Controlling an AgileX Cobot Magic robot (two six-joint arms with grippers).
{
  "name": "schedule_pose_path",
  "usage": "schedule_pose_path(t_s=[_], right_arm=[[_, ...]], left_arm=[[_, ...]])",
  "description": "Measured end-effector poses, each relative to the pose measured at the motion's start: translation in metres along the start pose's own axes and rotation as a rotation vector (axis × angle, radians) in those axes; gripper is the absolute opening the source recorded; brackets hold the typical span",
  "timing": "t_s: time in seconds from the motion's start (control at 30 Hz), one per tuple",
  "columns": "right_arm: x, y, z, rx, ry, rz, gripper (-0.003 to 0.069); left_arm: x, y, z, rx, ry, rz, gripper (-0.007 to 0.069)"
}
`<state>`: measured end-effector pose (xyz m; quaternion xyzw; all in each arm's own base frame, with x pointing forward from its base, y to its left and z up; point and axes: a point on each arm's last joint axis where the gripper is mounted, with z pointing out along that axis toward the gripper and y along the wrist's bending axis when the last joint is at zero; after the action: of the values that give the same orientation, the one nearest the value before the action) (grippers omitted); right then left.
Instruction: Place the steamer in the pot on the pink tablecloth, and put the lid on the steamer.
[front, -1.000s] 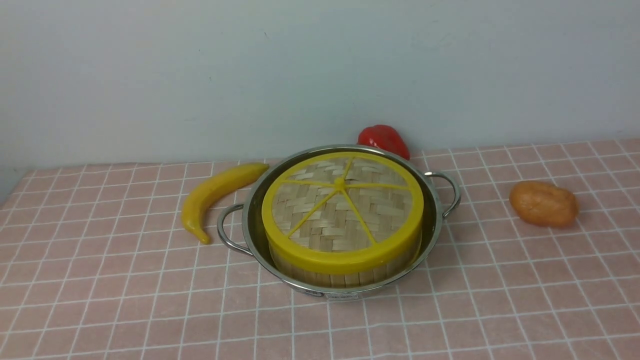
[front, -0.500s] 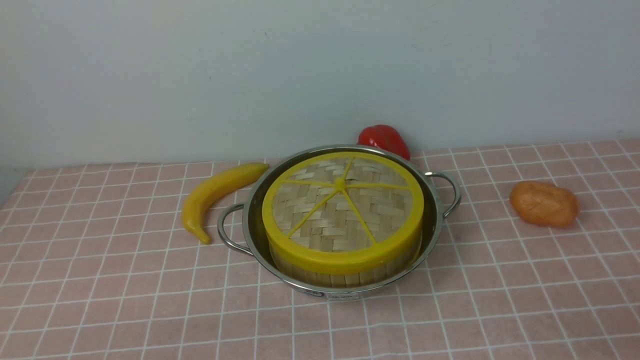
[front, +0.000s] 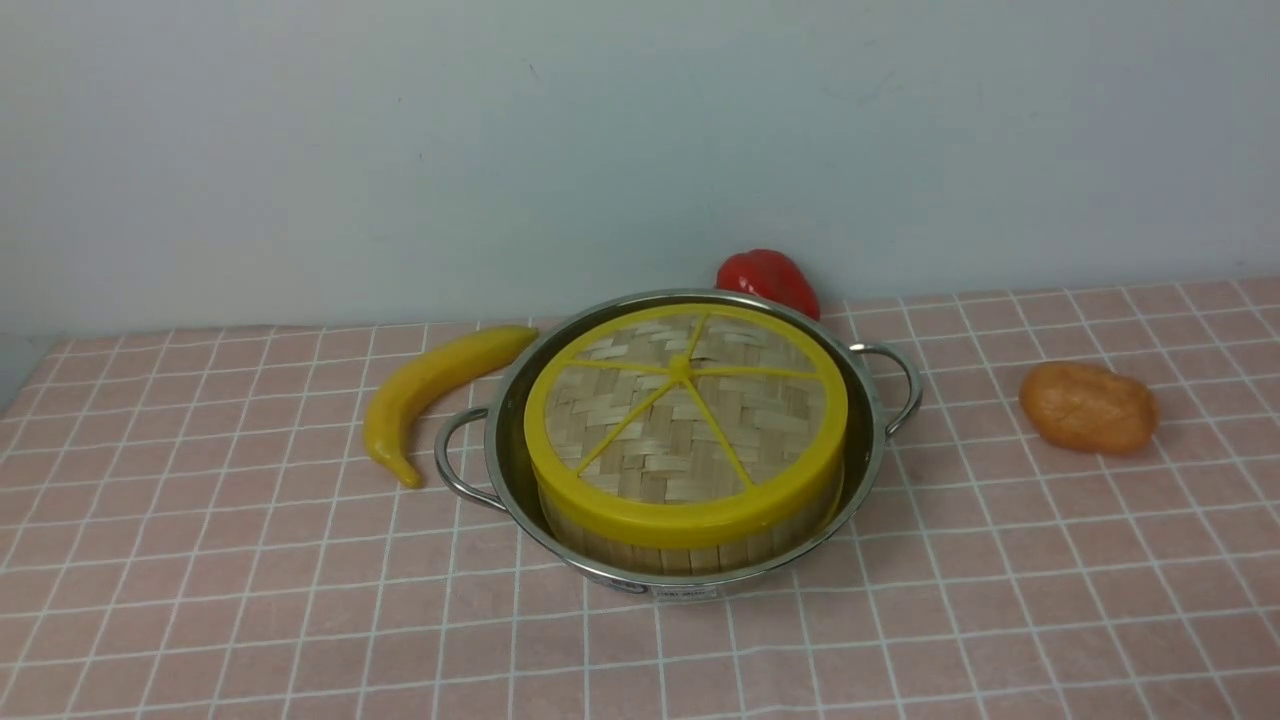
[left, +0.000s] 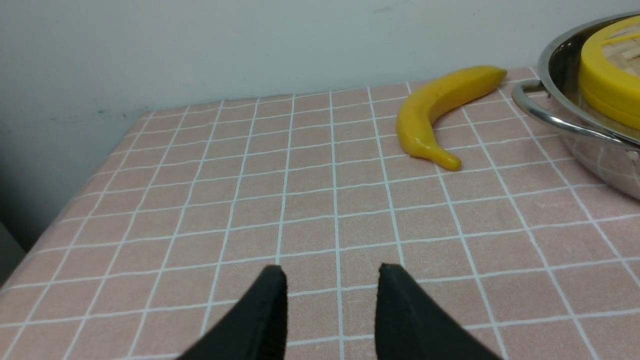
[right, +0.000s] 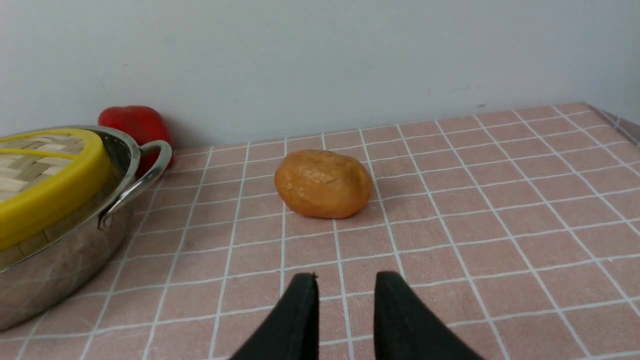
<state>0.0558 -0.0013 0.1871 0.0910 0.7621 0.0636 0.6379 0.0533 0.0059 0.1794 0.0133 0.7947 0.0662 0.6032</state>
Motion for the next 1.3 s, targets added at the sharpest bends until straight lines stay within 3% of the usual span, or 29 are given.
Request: schedule_pose_path(t_s=[0.6,1.3], right_arm=[[-0.0001,0.0002,0.0000,-0.002,-0.001,0.018,0.0236],[-0.0001,0.0000,0.0000,0.000,-0.001,0.013,0.0240]], left_arm=[[0.0000,0.0000,0.0000,0.000,0.000,0.000,0.0243],[0.0000,0.0000,0.0000,0.000,0.000,0.000,0.0243]])
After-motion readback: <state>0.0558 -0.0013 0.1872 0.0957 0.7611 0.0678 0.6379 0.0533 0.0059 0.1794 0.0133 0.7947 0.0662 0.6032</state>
